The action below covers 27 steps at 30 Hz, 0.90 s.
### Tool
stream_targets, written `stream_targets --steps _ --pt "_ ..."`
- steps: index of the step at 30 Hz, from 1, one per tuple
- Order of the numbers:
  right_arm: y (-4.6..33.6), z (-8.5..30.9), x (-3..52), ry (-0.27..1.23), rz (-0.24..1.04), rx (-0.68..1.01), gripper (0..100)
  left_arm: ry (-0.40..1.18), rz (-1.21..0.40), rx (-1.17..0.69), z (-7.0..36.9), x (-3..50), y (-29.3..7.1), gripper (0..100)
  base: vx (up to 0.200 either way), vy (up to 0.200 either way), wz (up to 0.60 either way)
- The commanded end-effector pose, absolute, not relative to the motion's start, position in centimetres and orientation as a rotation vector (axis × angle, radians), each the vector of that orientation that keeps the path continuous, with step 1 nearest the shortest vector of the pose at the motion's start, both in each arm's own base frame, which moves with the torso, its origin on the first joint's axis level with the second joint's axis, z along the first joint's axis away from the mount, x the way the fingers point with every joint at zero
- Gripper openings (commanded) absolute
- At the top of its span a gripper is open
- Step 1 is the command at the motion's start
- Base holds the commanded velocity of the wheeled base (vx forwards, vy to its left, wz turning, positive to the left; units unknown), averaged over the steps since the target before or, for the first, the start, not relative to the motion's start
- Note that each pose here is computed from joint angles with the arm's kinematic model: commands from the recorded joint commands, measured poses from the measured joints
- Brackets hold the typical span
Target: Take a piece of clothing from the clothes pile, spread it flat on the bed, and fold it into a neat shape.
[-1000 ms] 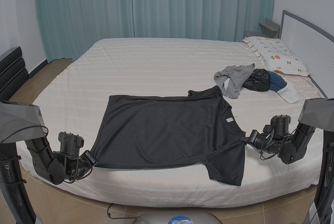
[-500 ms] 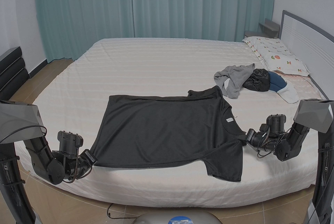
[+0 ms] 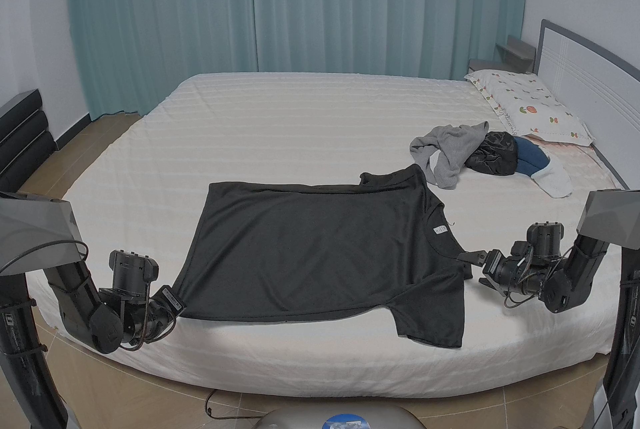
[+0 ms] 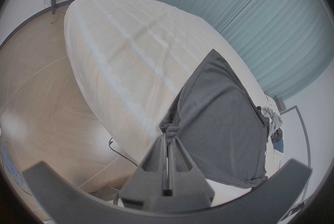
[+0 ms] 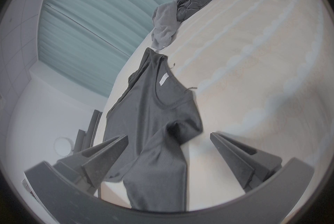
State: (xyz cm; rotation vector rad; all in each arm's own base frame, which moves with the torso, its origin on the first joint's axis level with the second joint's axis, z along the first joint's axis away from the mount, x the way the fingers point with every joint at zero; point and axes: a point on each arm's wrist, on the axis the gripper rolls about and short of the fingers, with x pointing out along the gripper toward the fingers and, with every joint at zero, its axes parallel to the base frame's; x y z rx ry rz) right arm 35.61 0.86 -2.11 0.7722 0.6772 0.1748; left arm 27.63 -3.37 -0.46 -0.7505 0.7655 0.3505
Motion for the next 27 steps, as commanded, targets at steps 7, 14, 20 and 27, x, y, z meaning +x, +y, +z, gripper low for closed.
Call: stream_targets --steps 7,14,20,27 --pt "1.6 -1.9 30.8 0.772 0.313 0.737 100 0.759 0.345 -0.754 -0.2 27.6 -3.4 0 0.000 0.000 0.00" --pt "2.6 -2.8 30.5 0.816 0.336 0.718 100 0.760 0.345 -0.753 -0.2 27.6 -3.4 0 0.000 0.000 0.00" --pt "3.2 -3.5 30.4 0.844 0.348 0.714 100 0.761 0.345 -0.751 -0.3 27.6 -3.4 0 0.000 0.000 0.00" --pt "3.4 -4.0 30.6 0.848 0.350 0.710 100 0.762 0.344 -0.752 -0.3 27.6 -3.4 0 0.000 0.000 0.00"
